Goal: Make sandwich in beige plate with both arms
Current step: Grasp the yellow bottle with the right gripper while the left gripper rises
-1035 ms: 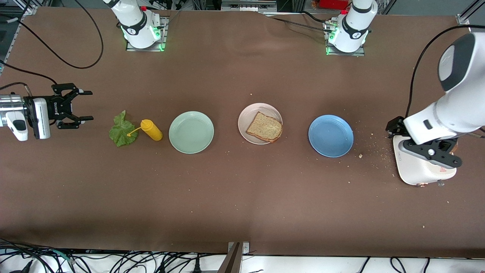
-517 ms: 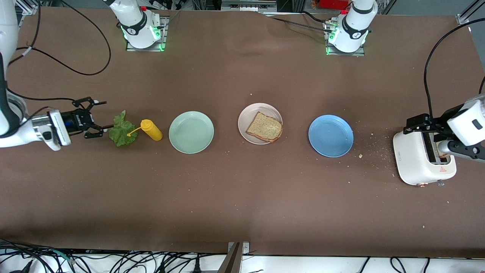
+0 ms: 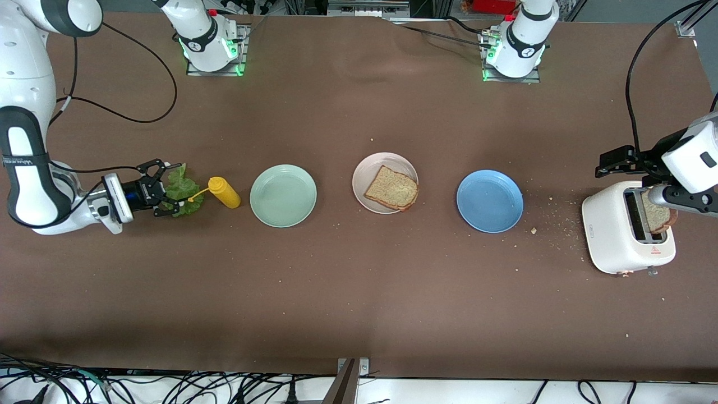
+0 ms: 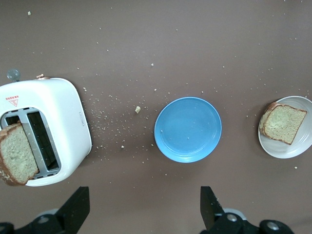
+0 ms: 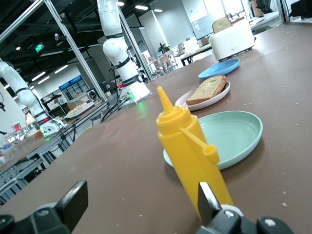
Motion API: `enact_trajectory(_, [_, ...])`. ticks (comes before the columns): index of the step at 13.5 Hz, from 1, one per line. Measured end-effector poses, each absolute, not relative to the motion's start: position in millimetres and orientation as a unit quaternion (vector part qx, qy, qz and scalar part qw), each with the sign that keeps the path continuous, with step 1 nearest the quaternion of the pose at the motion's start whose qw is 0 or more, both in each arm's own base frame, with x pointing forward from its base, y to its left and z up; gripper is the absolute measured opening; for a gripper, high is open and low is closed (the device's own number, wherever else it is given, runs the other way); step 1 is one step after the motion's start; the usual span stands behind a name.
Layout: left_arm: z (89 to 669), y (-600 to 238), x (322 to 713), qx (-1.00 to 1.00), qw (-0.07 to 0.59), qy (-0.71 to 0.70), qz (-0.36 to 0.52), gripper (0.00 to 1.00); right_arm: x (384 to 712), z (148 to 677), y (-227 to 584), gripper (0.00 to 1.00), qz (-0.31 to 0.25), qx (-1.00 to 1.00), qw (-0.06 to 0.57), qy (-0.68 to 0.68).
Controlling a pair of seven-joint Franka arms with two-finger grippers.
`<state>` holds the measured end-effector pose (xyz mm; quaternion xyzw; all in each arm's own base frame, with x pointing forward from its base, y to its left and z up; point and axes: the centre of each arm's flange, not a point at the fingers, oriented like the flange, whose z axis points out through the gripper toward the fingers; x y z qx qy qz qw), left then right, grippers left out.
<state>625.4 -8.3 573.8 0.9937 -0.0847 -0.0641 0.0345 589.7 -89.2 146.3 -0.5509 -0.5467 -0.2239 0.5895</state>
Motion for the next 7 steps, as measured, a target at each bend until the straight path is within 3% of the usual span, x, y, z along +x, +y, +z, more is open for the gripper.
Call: enact_trajectory(7, [573,-10,623,0.993,0.034,-0.086,-0.072,1.00,605,125,-51,1.00,-0.269,-0.520,0.567,-0.579])
